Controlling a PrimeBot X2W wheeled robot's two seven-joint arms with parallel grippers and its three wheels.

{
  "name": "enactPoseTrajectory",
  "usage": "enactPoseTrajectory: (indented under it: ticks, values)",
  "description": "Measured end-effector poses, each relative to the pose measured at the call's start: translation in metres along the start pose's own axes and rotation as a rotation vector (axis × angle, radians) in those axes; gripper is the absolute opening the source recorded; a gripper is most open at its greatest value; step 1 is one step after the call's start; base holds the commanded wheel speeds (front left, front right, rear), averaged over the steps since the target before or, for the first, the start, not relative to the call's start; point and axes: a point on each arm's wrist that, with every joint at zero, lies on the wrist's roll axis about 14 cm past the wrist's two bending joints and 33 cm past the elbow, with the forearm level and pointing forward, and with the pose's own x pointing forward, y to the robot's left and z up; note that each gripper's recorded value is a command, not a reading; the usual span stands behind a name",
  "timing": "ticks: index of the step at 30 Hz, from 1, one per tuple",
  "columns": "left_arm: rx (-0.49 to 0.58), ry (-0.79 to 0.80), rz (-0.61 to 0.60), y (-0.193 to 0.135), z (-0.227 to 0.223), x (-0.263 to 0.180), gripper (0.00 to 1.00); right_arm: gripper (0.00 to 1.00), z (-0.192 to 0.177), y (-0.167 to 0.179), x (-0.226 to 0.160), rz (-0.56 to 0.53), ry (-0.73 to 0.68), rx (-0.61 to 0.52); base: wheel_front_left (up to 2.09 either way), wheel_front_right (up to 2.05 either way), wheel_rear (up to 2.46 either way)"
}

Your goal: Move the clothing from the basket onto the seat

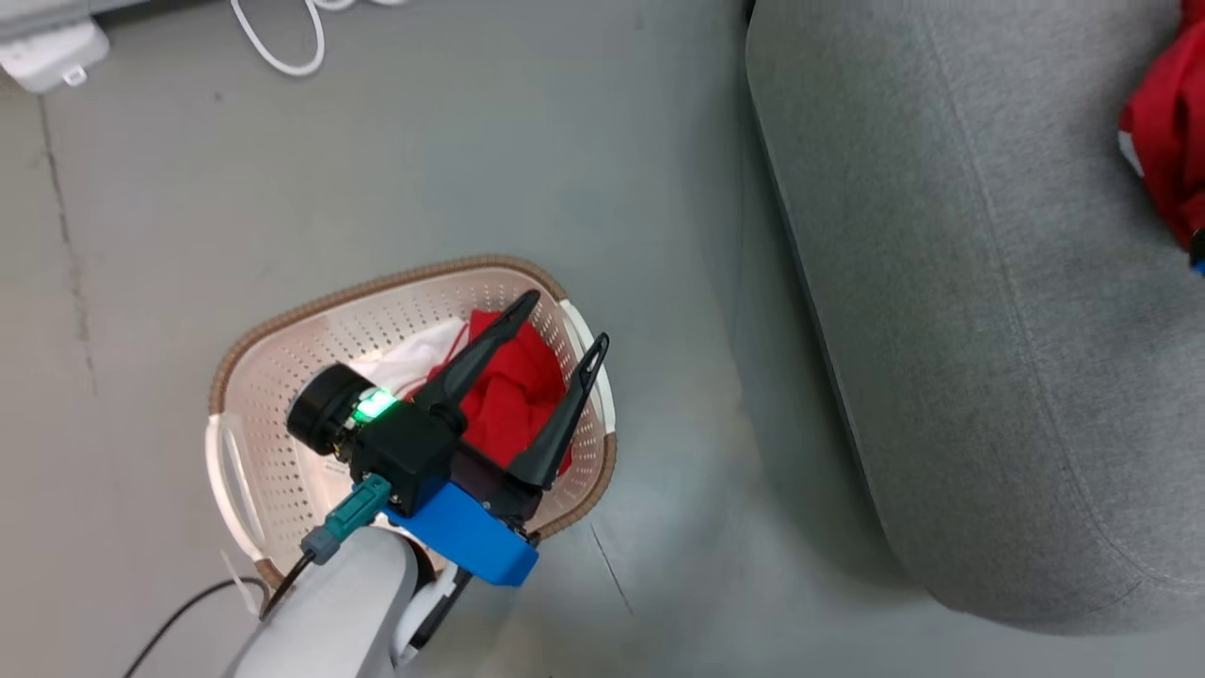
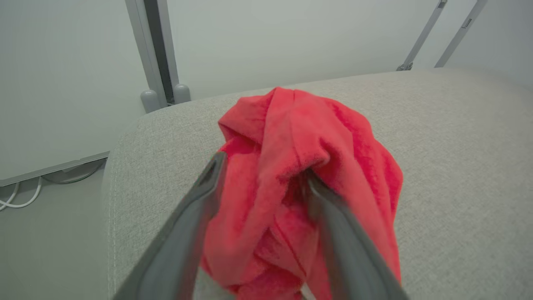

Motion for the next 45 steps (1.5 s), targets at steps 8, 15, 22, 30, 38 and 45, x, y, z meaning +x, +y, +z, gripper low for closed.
enactPoseTrajectory:
  ticks: [8,15,22,30,38,45]
  values:
    - [-0.025,-0.035,0.097,-0.012,0.029,-0.027,1.0,1.0,0.016,0.018,-0.045,0.093,-0.051,-0.026,0.0,0.0,0.0]
    - [-0.006,-0.062,0.202,-0.019,0.051,-0.066,1.0,1.0,0.028,0.033,-0.1,0.179,-0.133,-0.019,0.0,0.0,0.0]
    - [0.027,-0.097,0.315,-0.015,0.068,-0.108,1.0,1.0,0.036,0.061,-0.152,0.274,-0.231,0.003,0.0,0.0,0.0]
    - [0.041,-0.146,0.473,0.01,0.082,-0.153,1.0,1.0,0.047,0.118,-0.2,0.414,-0.302,0.015,0.0,0.0,0.0]
    - [0.046,-0.179,0.59,0.03,0.09,-0.185,1.0,1.0,0.051,0.14,-0.234,0.466,-0.322,0.012,0.0,0.0,0.0]
    - [0.041,-0.192,0.663,0.044,0.091,-0.203,1.0,1.0,0.053,0.148,-0.251,0.485,-0.325,0.033,0.0,0.0,0.0]
